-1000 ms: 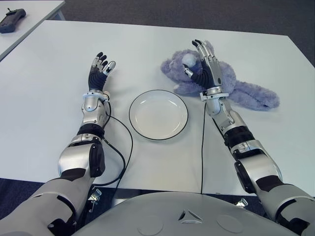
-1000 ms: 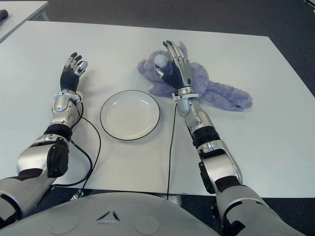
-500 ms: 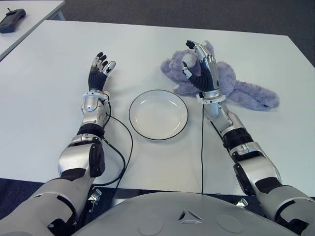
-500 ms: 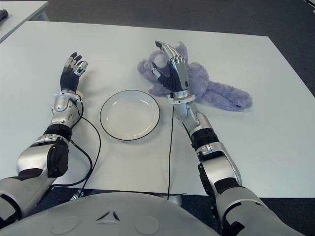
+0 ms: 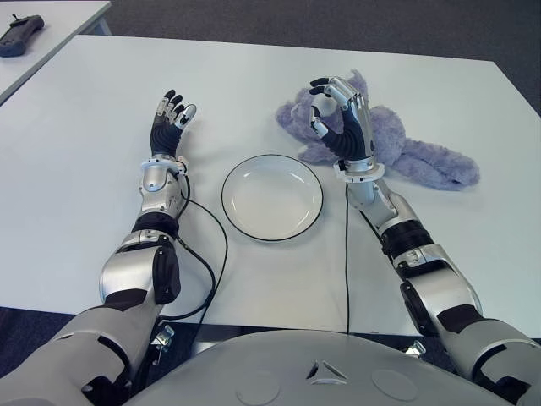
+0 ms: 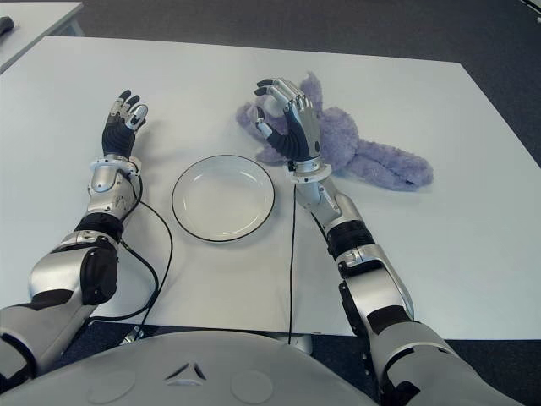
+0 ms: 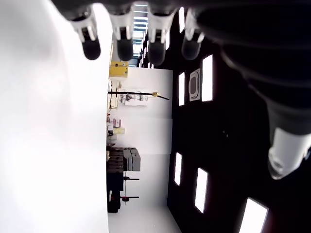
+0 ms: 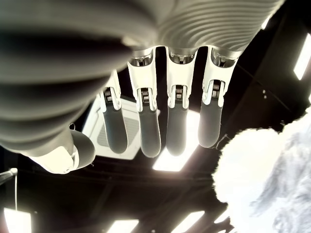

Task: Put the doll into the plate.

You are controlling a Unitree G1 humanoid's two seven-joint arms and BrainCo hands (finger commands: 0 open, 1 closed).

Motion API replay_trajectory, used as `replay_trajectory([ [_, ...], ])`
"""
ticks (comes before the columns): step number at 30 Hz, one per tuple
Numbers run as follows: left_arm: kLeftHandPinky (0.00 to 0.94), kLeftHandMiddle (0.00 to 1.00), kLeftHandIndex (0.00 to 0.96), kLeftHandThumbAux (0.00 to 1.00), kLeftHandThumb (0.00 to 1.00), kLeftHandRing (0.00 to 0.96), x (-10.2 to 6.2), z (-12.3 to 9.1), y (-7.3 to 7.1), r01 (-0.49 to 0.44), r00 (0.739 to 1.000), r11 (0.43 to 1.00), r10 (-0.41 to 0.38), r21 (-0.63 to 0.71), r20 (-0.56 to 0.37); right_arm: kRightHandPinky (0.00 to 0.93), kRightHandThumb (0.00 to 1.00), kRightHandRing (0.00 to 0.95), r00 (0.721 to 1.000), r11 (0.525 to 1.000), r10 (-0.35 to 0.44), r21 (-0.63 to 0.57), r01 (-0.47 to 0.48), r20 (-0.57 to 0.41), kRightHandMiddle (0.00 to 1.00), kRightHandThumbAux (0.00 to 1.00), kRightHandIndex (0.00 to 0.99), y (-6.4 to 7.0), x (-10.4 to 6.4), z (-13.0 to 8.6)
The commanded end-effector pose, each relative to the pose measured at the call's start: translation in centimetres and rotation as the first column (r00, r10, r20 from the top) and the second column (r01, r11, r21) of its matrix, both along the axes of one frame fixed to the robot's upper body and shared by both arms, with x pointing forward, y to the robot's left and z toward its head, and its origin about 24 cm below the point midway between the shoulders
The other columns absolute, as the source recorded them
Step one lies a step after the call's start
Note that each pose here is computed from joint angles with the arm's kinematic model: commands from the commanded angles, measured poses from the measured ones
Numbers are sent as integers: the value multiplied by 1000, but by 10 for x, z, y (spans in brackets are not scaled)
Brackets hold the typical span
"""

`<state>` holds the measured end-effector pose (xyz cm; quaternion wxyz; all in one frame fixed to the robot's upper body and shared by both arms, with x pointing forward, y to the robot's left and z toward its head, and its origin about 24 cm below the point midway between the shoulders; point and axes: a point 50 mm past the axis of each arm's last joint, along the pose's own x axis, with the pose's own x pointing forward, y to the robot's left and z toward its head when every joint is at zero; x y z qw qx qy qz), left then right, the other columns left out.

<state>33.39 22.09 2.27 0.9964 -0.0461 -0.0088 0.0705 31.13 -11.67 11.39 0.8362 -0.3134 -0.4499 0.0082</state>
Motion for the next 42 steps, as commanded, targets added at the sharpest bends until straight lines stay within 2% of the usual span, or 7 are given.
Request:
replay_trajectory([
  [1, 0, 97, 34, 541, 0, 49, -95, -116, -15, -92, 883, 982, 5, -163, -470, 239, 522, 263, 999, 1000, 6, -7, -6, -36, 276, 488, 263, -3, -3, -7],
  [6, 0, 100, 37, 536, 0, 51, -95, -116, -15, -88, 882, 983, 3, -158, -470, 132, 465, 155, 998, 998, -28, -64, 24, -56, 169, 468, 157, -4, -1, -9],
  [7, 0, 101, 38, 535, 0, 52, -95, -116, -15, -87, 882, 984, 2, -158, -471, 61, 442, 105, 998, 996, -37, -78, 32, -59, 126, 456, 128, -4, 0, -9],
  [11, 0, 102, 39, 543, 0, 51, -95, -116, -15, -86, 882, 983, -1, -162, -470, 4, 400, 44, 992, 986, -90, -148, 77, -84, 72, 445, 76, -7, 3, -11],
  [19, 0, 88, 30, 536, 0, 41, -94, -116, -15, -79, 884, 984, -5, -161, -467, 0, 320, 0, 951, 945, -246, -266, 192, -187, 4, 406, 13, -21, 34, -14],
  [31, 0, 77, 4, 489, 0, 33, -94, -115, -16, -68, 886, 985, -14, -160, -463, 0, 312, 0, 902, 880, -380, -381, 284, -206, 0, 339, 0, -24, 48, -27],
  [42, 0, 66, 0, 471, 0, 19, -93, -114, -18, -53, 890, 989, -17, -141, -455, 0, 301, 0, 864, 838, -444, -452, 306, -238, 0, 335, 0, -27, 57, -34],
])
